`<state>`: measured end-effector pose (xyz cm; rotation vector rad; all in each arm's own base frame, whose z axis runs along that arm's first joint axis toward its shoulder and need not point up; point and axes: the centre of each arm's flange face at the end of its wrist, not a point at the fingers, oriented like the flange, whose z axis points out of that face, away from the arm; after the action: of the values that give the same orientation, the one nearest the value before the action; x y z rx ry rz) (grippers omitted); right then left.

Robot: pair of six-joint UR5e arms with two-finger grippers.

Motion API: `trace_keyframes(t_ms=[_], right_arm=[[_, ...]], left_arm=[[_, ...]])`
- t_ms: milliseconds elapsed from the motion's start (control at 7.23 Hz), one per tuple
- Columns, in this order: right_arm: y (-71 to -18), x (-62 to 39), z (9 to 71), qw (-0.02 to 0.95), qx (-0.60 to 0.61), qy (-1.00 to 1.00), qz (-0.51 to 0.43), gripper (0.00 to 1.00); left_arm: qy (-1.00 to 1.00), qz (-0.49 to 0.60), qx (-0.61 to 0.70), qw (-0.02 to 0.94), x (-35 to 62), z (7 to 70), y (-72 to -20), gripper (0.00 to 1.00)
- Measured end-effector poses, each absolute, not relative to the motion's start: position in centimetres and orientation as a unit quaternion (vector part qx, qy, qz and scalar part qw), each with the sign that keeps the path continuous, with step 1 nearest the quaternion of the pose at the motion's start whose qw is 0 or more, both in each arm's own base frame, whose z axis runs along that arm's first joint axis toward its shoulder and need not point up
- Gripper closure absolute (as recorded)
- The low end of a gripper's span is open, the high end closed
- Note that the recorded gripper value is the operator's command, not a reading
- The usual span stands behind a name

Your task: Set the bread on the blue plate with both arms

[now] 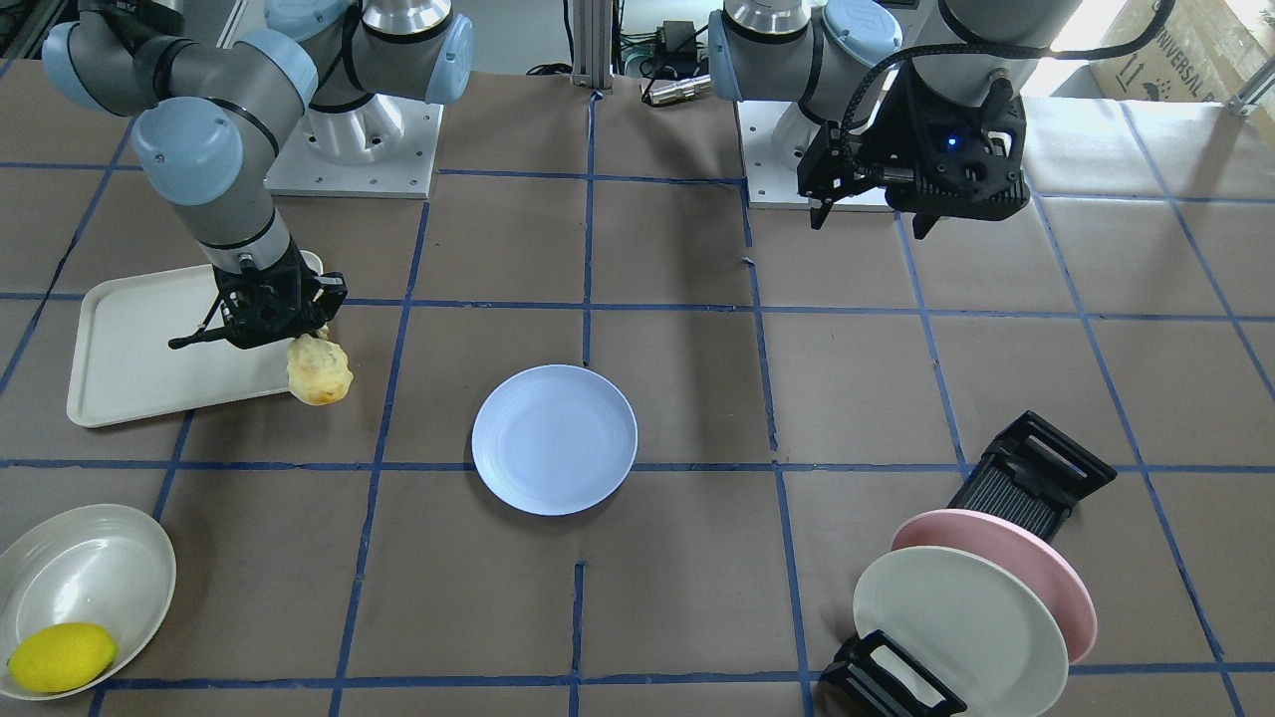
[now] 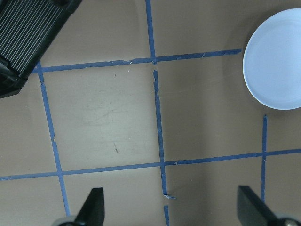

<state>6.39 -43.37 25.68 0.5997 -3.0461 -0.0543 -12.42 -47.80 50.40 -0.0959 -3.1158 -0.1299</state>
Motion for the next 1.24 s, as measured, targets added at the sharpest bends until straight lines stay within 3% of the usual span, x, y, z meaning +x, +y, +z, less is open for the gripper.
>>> trace_keyframes(t_ms=[277, 830, 968, 1106, 1245], right_arm=[[-45.9, 11.6, 28.6, -0.007, 0.179, -0.983, -0.026, 0.91], [-51.1, 26.9, 26.4, -0.048, 0.152, -0.987, -0.021, 0.88], [-51.9, 29.6, 25.4, -0.048, 0.150, -0.987, -0.024, 0.51], [-52.3, 30.9, 24.6, -0.047, 0.150, -0.987, -0.026, 0.01], [-53.0, 31.3, 24.0, -0.047, 0.157, -0.986, -0.013, 0.00]], left_arm=[[-0.999, -0.043, -0.004, 0.006, -12.3, 50.6, -48.0, 0.00], [-0.999, -0.046, 0.006, -0.009, -12.0, 50.4, -48.3, 0.00], [-0.999, -0.046, 0.008, -0.011, -12.0, 50.4, -48.3, 0.00], [-0.999, -0.045, 0.010, -0.011, -12.0, 50.4, -48.3, 0.00], [-0.999, -0.044, 0.011, -0.011, -12.0, 50.5, -48.3, 0.00]])
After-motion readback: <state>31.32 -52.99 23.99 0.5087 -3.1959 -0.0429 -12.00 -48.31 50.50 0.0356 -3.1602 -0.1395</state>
